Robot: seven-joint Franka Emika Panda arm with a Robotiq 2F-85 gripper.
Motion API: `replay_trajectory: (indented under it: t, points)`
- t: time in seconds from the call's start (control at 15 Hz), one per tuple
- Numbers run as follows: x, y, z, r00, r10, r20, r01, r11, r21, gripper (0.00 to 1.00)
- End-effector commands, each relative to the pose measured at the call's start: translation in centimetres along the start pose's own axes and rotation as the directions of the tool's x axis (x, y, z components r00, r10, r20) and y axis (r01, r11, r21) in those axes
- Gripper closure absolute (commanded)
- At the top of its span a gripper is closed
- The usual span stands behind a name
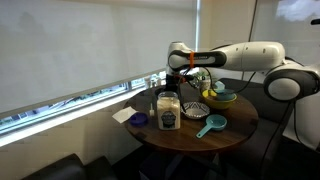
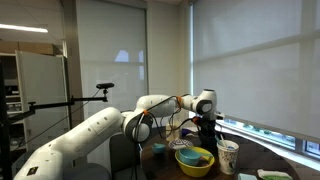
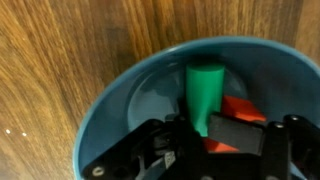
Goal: Remove the block from the grey bowl and put it on the front right side of the table
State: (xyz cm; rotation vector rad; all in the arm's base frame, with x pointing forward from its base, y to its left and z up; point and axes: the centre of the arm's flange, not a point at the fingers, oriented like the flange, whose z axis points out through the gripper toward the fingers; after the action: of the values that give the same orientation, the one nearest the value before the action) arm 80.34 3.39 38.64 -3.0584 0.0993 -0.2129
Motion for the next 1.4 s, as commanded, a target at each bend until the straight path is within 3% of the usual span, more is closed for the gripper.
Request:
replay_trajectory:
  t: [0.0, 0.33, 0.6, 0.67, 0.8, 1.33]
  points:
    - [3.3, -0.7, -1.2, 0.999, 0.031, 0.011, -0.031, 0.999, -0.022, 1.00]
    - [2.0, -0.6, -7.4, 0.997, 0.014, -0.072, -0.014, 1.000, -0.001, 1.00]
    - [2.2, -1.0, -9.3, 0.996, -0.009, -0.094, 0.013, 0.999, 0.040, 1.00]
    - [2.5, -1.2, -8.8, 0.996, -0.007, -0.091, 0.011, 0.999, 0.044, 0.73]
    - [3.0, -1.6, -7.4, 0.996, 0.002, -0.084, 0.002, 0.999, 0.039, 0.68]
    - [3.2, -3.3, -4.6, 0.998, -0.025, -0.052, 0.026, 1.000, 0.014, 0.11]
